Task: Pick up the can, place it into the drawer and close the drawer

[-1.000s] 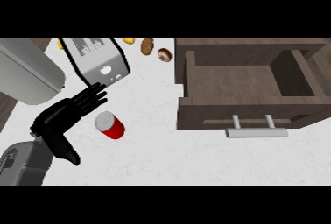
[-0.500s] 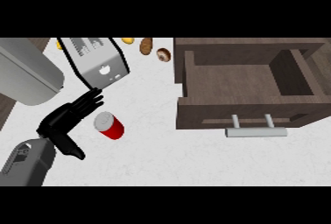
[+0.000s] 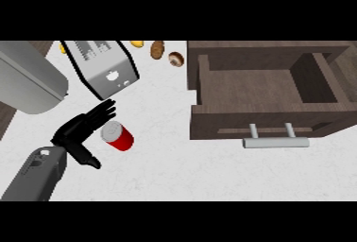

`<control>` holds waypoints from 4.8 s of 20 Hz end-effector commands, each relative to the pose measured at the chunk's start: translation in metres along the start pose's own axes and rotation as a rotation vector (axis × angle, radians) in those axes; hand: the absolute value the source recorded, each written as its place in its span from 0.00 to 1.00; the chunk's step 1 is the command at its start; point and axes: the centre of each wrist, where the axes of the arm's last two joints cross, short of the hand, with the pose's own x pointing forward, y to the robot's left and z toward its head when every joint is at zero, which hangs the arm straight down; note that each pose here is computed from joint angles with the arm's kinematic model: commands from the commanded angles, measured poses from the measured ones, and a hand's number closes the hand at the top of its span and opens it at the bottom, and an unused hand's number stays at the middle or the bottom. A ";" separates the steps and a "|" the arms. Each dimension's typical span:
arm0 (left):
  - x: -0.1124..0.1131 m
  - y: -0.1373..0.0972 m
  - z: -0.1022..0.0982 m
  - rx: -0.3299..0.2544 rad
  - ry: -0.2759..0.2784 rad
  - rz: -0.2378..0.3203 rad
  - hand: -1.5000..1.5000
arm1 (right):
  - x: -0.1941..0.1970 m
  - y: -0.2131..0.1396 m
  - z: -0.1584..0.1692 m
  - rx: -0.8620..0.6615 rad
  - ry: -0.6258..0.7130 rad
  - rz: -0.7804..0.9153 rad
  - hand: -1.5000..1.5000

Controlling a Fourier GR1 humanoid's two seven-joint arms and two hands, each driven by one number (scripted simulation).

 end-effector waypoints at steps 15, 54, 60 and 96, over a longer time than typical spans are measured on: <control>-0.035 -0.020 -0.022 -0.043 0.003 0.140 0.00 | 0.005 -0.005 0.006 0.001 -0.001 -0.009 0.00; 0.124 -0.109 -0.092 0.492 -0.410 0.186 1.00 | 0.017 0.009 0.024 -0.046 0.008 -0.022 0.00; 0.167 -0.155 -0.094 0.503 -0.415 0.162 1.00 | 0.011 0.010 0.023 -0.027 0.007 -0.042 0.00; 0.291 -0.248 -0.207 0.512 -0.386 0.045 1.00 | 0.004 0.007 0.004 0.009 -0.002 -0.070 0.00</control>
